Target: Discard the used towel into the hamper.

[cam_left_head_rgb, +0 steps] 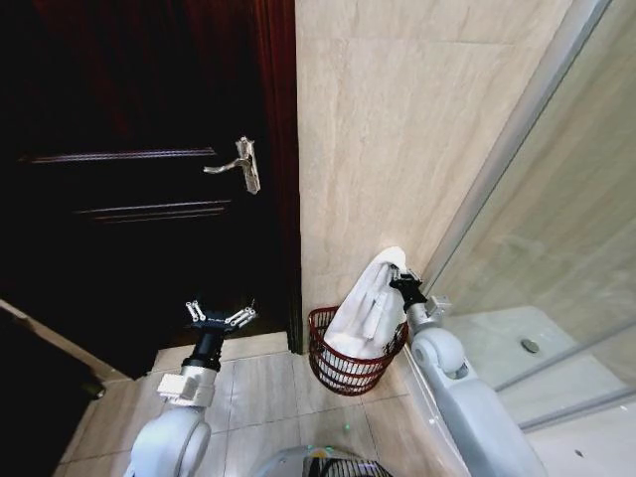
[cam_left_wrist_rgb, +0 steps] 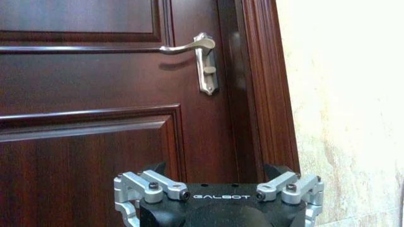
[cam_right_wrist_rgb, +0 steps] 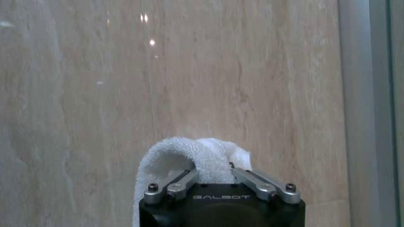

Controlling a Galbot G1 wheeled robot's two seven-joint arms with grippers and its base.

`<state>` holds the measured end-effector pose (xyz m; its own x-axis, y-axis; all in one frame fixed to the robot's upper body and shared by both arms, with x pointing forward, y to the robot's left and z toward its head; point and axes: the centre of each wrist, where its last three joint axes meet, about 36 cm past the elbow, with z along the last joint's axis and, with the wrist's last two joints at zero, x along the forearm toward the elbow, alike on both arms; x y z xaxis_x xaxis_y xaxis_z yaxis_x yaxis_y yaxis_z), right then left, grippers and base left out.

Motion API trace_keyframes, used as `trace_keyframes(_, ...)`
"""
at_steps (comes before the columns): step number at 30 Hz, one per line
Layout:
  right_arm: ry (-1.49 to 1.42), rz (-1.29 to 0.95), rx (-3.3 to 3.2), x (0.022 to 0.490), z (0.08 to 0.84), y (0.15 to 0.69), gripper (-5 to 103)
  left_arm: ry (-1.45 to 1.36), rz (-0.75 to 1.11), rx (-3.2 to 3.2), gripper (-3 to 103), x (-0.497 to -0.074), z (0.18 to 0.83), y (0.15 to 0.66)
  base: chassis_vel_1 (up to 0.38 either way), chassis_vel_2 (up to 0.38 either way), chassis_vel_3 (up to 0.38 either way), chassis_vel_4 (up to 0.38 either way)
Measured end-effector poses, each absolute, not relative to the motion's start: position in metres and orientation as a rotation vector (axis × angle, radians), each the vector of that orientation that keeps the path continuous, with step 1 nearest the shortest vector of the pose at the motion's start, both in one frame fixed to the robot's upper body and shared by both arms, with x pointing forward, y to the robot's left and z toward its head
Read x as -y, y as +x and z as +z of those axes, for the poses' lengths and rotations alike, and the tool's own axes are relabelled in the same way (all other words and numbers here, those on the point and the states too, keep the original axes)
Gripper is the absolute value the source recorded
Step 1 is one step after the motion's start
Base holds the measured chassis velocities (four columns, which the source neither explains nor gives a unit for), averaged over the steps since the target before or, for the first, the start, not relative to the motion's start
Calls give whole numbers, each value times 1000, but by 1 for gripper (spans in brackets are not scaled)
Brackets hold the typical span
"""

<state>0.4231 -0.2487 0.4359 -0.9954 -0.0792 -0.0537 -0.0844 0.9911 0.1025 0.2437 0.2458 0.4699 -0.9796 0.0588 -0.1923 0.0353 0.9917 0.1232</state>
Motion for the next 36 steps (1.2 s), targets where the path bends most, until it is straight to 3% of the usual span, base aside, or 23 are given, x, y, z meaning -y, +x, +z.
trace_keyframes(21,-121,165,-3089,243,412,425,7,68,185,-2937,100,-247,469,244,0,0,0,0)
trace_keyframes(36,-180,241,-3340,240,437,382,7,63,161,-2938,100,-246,464,248,0,0,0,0)
